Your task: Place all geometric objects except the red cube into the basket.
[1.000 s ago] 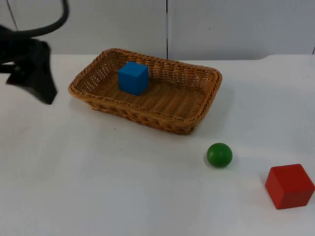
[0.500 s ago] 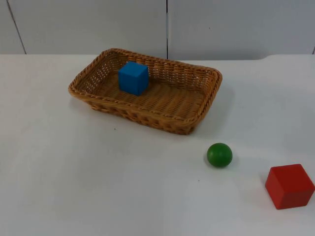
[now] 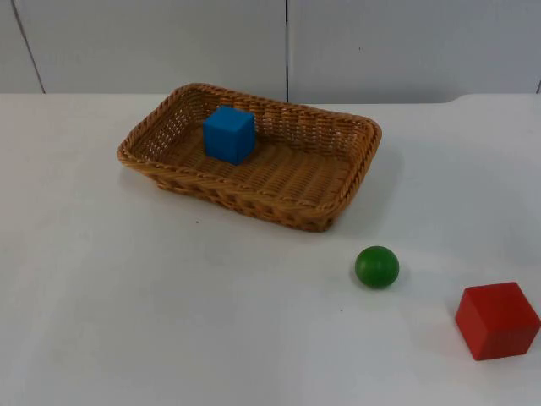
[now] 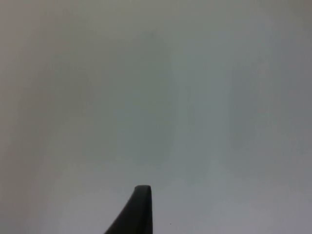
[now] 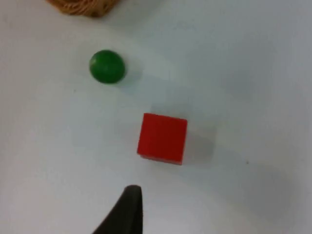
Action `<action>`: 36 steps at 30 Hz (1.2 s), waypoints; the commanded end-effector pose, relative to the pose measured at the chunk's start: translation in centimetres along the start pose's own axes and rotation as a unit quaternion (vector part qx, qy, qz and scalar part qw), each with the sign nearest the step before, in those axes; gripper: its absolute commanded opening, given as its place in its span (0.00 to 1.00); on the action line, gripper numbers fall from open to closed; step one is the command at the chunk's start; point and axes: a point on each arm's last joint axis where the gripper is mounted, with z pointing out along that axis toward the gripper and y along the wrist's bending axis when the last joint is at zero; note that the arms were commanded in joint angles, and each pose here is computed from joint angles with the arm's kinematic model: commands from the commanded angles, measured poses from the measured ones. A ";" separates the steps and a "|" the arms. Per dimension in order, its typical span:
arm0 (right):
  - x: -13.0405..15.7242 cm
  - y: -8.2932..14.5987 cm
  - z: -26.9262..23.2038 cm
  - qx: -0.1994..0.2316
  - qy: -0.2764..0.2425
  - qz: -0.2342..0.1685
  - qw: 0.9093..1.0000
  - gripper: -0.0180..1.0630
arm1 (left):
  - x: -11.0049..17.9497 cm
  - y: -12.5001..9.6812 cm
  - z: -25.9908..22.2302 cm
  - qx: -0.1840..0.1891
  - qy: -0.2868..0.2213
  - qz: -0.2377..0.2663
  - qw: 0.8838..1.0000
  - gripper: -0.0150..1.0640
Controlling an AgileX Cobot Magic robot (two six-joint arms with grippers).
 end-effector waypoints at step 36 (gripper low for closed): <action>-7.2 9.3 27.8 -0.049 0.114 -0.214 0.969 0.99 | 0.0 -0.1 -0.1 0.009 -0.007 -0.010 1.000 0.92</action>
